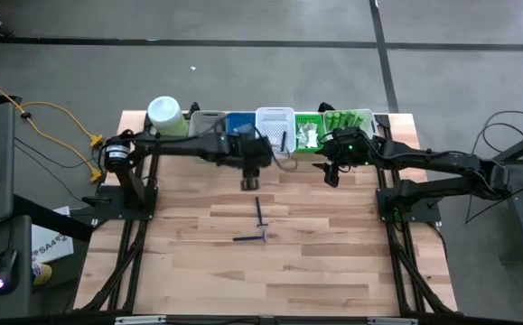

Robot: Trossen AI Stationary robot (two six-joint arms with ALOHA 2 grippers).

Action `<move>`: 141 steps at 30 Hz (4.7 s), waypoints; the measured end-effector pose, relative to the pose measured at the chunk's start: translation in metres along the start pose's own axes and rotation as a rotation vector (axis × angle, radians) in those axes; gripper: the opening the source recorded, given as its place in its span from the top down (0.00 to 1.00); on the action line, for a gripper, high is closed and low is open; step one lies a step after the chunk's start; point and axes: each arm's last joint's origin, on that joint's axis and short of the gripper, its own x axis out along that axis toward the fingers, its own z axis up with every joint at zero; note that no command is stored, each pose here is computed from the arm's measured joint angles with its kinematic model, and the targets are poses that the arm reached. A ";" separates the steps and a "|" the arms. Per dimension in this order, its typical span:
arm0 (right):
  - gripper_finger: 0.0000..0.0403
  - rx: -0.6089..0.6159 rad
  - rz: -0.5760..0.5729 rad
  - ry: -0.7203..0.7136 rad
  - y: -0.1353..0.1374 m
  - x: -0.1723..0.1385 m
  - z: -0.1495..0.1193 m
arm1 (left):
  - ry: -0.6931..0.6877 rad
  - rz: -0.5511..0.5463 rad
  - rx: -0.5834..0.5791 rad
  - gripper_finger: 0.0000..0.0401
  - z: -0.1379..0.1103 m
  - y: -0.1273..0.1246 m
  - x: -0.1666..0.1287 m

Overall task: Pick & Place Travel size toiletries
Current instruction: Put the top blue razor into the left white bin

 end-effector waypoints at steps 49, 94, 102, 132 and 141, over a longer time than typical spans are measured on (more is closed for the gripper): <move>0.52 -0.007 0.004 0.004 0.000 0.000 0.000 | -0.122 -0.484 1.176 0.61 -0.010 -0.124 0.087; 0.52 0.019 0.029 -0.005 0.001 0.000 0.000 | -0.026 -0.514 0.671 0.94 -0.007 -0.112 0.101; 0.52 0.052 -0.065 0.007 -0.002 0.000 0.000 | 0.023 -0.228 0.686 0.95 0.014 -0.086 0.069; 0.52 0.092 -0.328 -0.093 -0.008 -0.032 0.005 | -0.169 0.032 -0.459 0.95 0.040 0.126 0.074; 0.52 0.092 -0.319 -0.092 -0.008 -0.032 0.005 | -0.138 0.029 -0.487 0.76 0.037 0.124 0.085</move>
